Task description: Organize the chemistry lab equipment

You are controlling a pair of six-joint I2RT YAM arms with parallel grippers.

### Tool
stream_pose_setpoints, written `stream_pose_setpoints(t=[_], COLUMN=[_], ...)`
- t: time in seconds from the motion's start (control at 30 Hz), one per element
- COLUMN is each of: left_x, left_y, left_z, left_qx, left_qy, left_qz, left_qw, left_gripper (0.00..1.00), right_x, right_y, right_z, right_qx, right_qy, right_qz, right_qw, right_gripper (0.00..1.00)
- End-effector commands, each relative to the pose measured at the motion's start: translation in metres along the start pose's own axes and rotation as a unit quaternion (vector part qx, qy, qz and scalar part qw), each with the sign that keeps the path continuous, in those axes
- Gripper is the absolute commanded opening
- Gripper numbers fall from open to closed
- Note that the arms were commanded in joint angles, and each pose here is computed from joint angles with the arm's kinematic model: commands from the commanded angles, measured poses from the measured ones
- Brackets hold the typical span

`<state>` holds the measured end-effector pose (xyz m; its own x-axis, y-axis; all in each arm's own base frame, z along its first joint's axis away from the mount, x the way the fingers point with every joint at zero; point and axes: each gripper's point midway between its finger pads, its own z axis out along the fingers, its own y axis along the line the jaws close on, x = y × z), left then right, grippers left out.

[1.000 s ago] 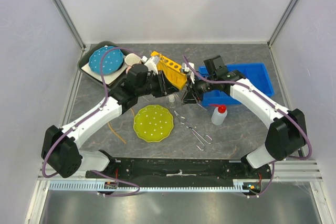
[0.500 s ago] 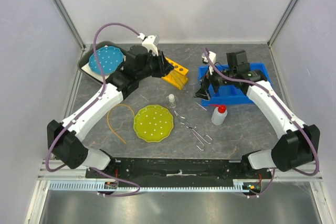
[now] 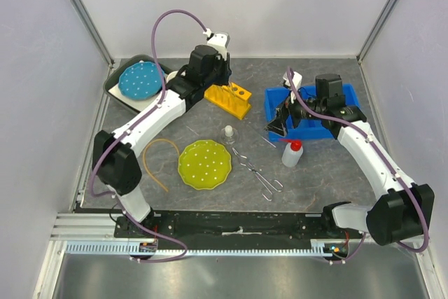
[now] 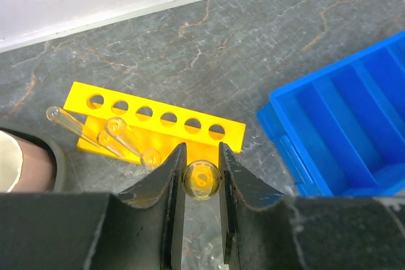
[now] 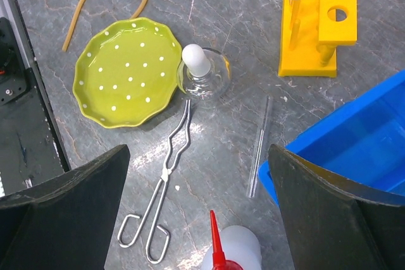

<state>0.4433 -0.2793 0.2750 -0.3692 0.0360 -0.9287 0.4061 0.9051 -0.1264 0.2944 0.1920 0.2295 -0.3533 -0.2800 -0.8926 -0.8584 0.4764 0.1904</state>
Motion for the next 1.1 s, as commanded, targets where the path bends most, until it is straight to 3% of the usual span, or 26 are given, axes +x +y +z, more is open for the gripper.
stream_pose_setpoints(t=[0.0,0.77,1.07], left_x=[-0.031,0.019,0.049], left_y=[0.009,0.019,0.022], left_z=[0.015,0.053,0.063], left_qx=[-0.028,-0.043,-0.043], left_qy=[-0.045,0.013,0.045], left_qz=[0.040,0.079,0.081], left_qw=[0.998,0.996,0.995], left_gripper=[0.02,0.06,0.27], right_x=[-0.015,-0.011,-0.009], right_y=[0.003,-0.001,-0.001], right_z=[-0.003,-0.002,-0.003], right_qx=[-0.007,-0.009,-0.007], right_qy=[-0.031,-0.034,-0.035], right_qz=[-0.015,-0.003,-0.002], right_qw=[0.999,0.999,0.999], right_gripper=[0.98,0.98,0.98])
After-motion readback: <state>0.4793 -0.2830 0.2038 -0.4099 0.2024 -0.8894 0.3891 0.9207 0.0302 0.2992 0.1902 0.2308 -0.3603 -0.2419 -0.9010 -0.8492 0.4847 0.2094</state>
